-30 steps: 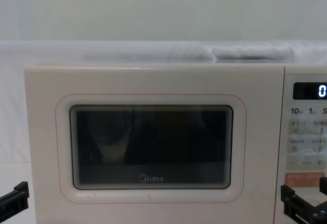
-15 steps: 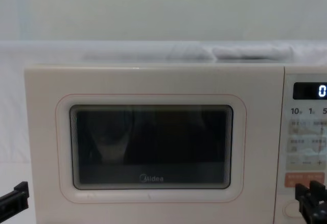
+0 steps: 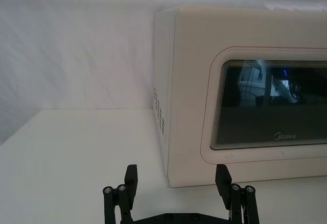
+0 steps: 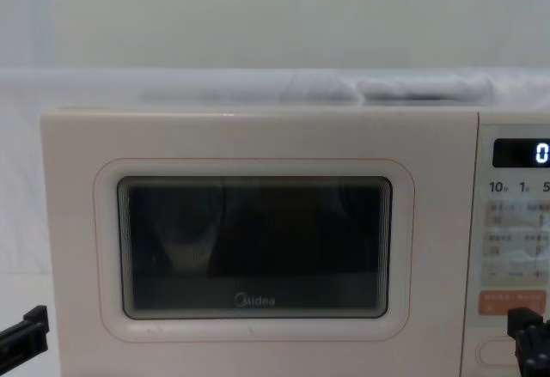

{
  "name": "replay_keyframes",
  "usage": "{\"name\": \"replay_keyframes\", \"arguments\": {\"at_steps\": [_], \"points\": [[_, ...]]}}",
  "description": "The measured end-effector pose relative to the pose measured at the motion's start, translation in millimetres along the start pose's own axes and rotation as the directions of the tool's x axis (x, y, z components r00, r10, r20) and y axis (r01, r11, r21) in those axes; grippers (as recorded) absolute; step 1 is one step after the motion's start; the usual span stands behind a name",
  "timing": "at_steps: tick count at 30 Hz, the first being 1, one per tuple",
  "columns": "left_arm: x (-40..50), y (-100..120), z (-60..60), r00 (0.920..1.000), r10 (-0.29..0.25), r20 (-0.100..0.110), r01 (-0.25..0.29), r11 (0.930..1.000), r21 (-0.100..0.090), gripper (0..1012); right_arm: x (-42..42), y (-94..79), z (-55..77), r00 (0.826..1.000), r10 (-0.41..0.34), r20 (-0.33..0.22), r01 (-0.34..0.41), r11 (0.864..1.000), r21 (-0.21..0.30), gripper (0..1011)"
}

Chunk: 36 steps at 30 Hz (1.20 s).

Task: Press the button to open the microwave door with one hand; close the microwave door with the other hand.

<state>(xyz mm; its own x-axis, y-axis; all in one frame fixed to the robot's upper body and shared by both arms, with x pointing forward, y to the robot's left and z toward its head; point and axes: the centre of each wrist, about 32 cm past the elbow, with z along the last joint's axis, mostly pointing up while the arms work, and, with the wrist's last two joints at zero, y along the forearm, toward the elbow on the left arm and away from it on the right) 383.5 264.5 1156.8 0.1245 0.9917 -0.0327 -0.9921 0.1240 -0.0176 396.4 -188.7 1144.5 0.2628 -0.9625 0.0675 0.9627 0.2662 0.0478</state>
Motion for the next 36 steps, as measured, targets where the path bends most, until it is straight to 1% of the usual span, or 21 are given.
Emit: {"name": "replay_keyframes", "arguments": {"at_steps": [22,24,26,30,36], "points": [[0.0,0.0,0.0,1.0000,0.000,0.000,0.000,1.0000,0.000,1001,0.1,0.0,0.0,1.000,0.000,0.000,0.000,1.000,0.000,0],[0.0,0.0,0.0,1.0000,0.000,0.000,0.000,1.0000,0.000,1001,0.7,0.5,0.4,1.000,0.004,-0.007,-0.004,1.000,0.000,0],[0.0,0.0,0.0,1.0000,0.000,0.000,0.000,1.0000,0.000,1001,2.1,2.0,1.1,0.999,0.012,-0.033,-0.013,1.000,-0.013,0],[0.0,0.0,0.0,1.0000,0.000,0.000,0.000,1.0000,0.000,1001,3.6,2.9,1.9,0.999,0.017,-0.046,-0.018,0.999,-0.031,0],[0.0,0.0,0.0,1.0000,0.000,0.000,0.000,1.0000,0.000,1001,10.4,4.5,7.9,0.998,0.019,-0.062,-0.024,0.996,-0.082,0]]}}
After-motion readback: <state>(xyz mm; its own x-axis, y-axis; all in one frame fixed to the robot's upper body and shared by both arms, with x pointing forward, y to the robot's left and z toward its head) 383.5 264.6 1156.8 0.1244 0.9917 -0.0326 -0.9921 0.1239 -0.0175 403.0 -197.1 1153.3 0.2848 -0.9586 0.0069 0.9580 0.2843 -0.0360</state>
